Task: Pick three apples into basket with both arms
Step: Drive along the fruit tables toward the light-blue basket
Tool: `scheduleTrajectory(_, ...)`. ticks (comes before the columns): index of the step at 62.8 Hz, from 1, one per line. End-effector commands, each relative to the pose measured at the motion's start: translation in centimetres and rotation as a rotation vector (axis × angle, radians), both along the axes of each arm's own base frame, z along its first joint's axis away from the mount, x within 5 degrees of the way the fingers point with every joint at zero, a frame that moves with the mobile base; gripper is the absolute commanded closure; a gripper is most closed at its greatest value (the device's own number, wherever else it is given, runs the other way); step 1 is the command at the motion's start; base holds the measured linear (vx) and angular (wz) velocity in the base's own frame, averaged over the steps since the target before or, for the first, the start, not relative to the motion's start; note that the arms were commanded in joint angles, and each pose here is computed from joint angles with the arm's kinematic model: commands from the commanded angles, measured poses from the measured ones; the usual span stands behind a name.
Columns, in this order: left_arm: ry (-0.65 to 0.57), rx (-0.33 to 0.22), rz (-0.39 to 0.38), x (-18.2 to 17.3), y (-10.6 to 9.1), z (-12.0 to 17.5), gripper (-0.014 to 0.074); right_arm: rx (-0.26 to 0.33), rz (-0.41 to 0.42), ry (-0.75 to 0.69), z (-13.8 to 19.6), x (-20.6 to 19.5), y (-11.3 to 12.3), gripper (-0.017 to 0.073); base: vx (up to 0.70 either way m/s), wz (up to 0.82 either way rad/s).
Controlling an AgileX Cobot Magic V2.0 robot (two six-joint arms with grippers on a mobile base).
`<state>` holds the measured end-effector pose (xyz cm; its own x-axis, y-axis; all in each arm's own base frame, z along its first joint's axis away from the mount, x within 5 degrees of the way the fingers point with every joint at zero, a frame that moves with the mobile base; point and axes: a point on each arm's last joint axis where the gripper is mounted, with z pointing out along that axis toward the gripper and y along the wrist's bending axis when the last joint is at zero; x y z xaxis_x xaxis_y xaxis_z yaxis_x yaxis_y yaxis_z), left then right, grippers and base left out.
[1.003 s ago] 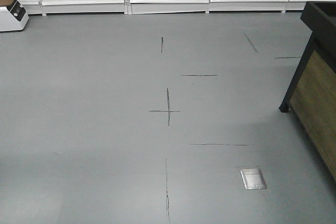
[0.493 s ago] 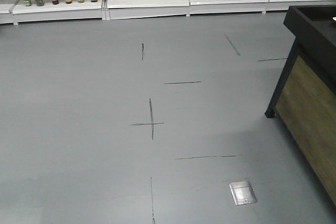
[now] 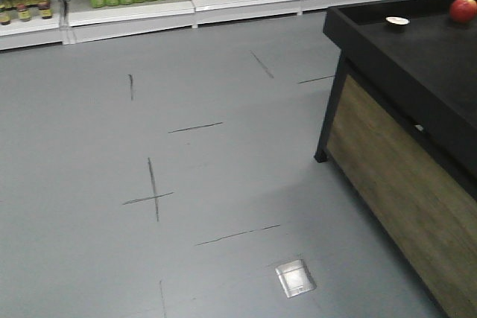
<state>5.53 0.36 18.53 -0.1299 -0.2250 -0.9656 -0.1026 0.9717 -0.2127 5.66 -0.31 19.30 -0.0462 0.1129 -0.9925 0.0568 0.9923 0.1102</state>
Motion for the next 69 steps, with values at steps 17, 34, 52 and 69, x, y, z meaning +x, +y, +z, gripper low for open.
scheduleTrajectory(17,-0.063,-0.009,-0.001,0.05,0.0,-0.08,0.06,-0.022,-0.001,-0.074,0.3,-0.01,0.01,0.0564,0.14,-0.54)
scheduleTrajectory(34,-0.063,-0.009,-0.001,0.05,0.0,-0.08,0.06,-0.022,-0.001,-0.074,0.3,-0.01,0.01,0.0564,0.13,-0.5)
scheduleTrajectory(52,-0.063,-0.009,-0.001,0.05,0.0,-0.08,0.06,-0.022,-0.001,-0.074,0.3,-0.01,0.01,0.0564,0.11,-0.46)
scheduleTrajectory(69,-0.063,-0.009,-0.001,0.05,0.0,-0.08,0.06,-0.022,-0.001,-0.074,0.3,-0.01,0.01,0.0564,0.1,-0.49)
